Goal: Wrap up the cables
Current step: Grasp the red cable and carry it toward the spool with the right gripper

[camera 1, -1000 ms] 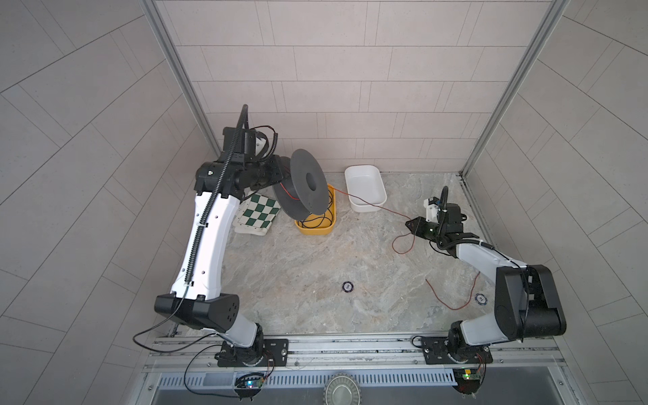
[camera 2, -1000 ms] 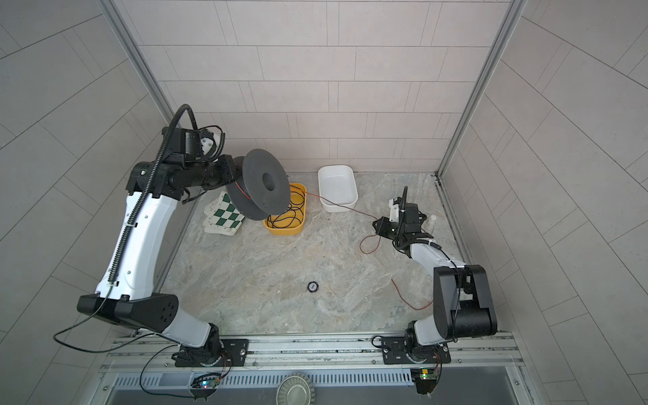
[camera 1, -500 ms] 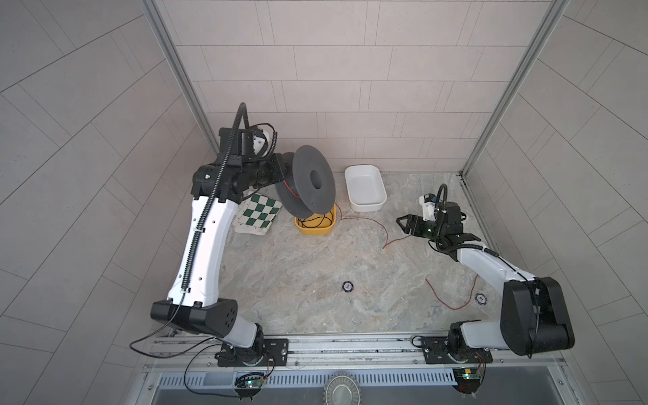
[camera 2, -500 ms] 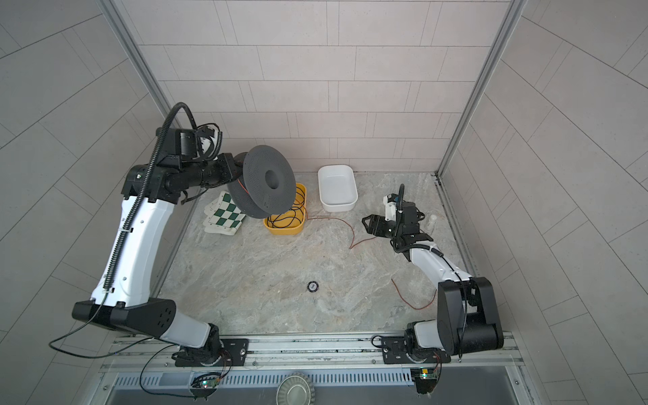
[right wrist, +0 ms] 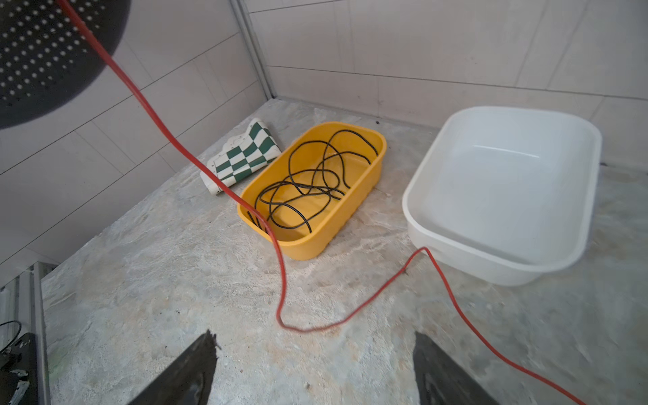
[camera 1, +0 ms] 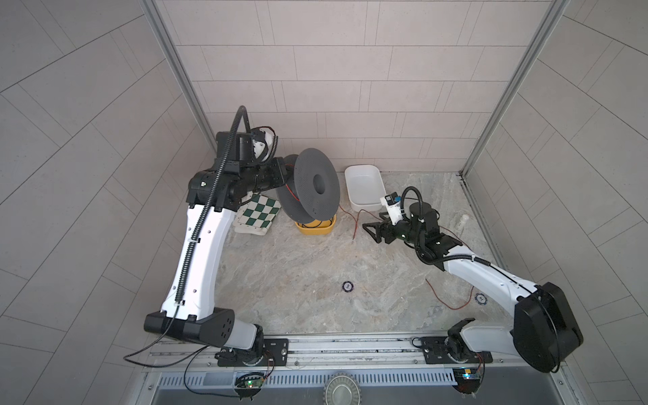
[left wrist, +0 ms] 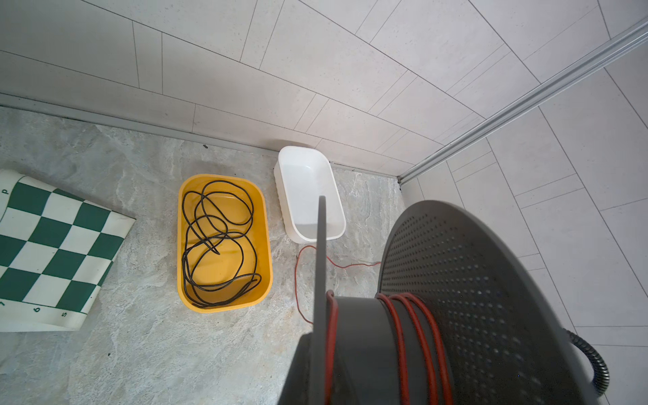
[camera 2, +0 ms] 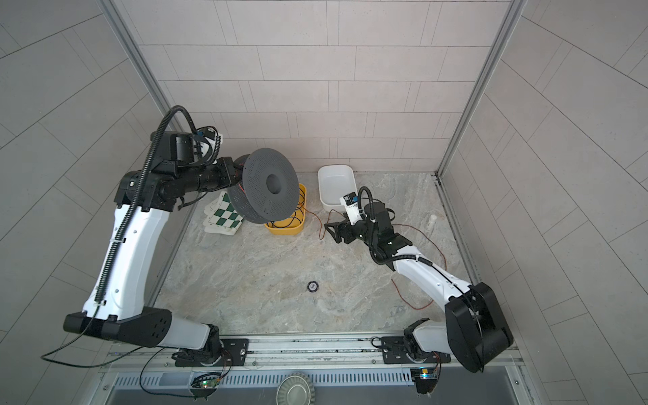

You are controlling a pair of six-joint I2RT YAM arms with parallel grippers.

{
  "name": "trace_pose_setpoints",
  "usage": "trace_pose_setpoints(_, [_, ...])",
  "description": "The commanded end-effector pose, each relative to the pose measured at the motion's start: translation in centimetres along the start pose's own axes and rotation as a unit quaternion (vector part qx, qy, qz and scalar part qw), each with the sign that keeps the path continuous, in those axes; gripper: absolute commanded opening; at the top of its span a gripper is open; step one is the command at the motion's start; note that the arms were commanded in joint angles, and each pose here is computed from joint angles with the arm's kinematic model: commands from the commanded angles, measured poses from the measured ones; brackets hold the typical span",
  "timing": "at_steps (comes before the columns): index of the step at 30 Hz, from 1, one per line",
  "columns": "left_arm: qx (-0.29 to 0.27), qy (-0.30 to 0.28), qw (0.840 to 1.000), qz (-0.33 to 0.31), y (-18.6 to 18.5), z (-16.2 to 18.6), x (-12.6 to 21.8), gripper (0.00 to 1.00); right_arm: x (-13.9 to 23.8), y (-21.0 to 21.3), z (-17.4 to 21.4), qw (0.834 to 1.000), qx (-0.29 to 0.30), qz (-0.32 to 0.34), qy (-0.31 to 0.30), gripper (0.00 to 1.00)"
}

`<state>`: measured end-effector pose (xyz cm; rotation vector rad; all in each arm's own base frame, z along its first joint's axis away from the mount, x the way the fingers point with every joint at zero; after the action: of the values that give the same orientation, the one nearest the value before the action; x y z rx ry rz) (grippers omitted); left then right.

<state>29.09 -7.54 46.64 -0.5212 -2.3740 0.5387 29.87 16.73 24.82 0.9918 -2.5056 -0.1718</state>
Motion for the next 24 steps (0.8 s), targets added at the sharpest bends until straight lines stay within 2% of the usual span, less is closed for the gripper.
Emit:
trace_pose_setpoints(1, [-0.016, -0.033, 0.999, 0.037, -1.4, -0.4, 1.9, 0.0, -1.8, 0.7, -0.6, 0.999, 0.037, -0.029, -0.016, 0.85])
trace_pose_setpoints(6, [-0.017, -0.032, 0.999, 0.039, -1.6, -0.2, 2.2, 0.0, -3.7, 0.5, -0.3, 0.998, 0.013, -0.051, -0.015, 0.81])
trace_pose_setpoints(16, [-0.015, -0.033, 0.998, 0.046, -1.7, -0.3, 2.3, 0.0, -5.5, -1.0, 0.7, 0.999, -0.012, -0.033, -0.003, 0.72])
trace_pose_setpoints(20, [-0.012, -0.041, 0.998, 0.045, -1.7, -0.5, 2.2, 0.0, -6.4, -1.2, 1.0, 0.998, -0.03, -0.046, 0.007, 0.53])
trace_pose_setpoints(24, [0.004, -0.053, 0.998, 0.044, -1.6, -1.0, 1.9, 0.0, -6.5, -1.4, 1.6, 0.998, -0.046, -0.042, 0.01, 0.25])
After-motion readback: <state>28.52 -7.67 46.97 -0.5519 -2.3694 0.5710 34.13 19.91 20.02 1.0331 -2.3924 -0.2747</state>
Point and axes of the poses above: each gripper's point midway between its finger pads, its own x axis back along the fingers, its own y axis along the line the jaws close on, z = x × y, the point moved 9 cm from there along x, back along the fingers, and after that the axes turned 3 degrees about -x, right-handed, at the moved point
